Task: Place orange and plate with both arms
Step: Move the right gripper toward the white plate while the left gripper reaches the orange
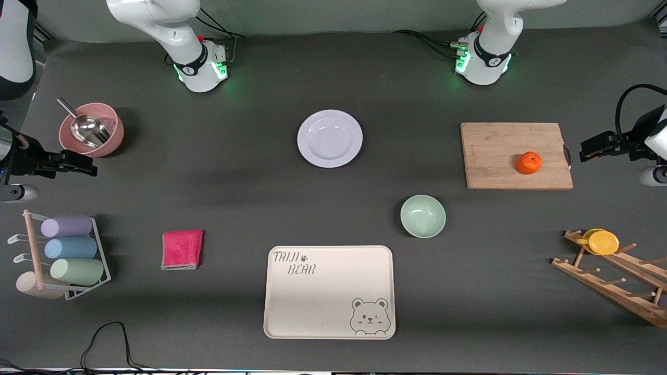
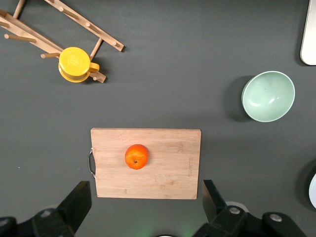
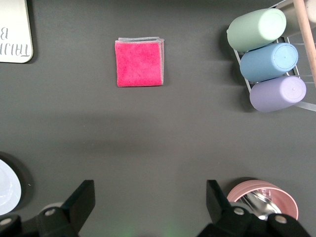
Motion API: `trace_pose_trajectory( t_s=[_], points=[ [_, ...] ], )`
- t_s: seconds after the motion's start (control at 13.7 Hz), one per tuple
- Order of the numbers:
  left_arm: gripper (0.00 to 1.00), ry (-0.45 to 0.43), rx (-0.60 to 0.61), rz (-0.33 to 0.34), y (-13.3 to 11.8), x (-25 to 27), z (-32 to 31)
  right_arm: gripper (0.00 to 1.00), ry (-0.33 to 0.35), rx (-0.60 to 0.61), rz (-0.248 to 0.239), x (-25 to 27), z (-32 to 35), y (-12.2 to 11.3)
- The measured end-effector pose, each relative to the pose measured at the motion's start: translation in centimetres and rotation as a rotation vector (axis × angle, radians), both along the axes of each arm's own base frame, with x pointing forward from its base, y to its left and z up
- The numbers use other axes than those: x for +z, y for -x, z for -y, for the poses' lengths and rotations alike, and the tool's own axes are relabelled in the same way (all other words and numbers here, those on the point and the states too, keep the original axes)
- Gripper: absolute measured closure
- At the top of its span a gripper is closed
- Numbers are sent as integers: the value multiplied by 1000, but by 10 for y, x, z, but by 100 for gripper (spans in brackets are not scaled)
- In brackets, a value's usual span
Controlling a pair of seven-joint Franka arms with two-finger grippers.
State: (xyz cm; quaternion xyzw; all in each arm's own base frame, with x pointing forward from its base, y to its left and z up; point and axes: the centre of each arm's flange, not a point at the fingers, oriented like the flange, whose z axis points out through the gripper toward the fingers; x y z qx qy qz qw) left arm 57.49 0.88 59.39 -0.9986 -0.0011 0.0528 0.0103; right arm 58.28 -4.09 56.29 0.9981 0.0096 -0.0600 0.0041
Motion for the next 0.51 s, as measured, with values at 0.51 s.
trace_pose_trajectory(
  t_s=[0.51],
  points=[
    [0,1,11,7,0,7,-6,0,1,-1,13,1,1,-1]
  ],
)
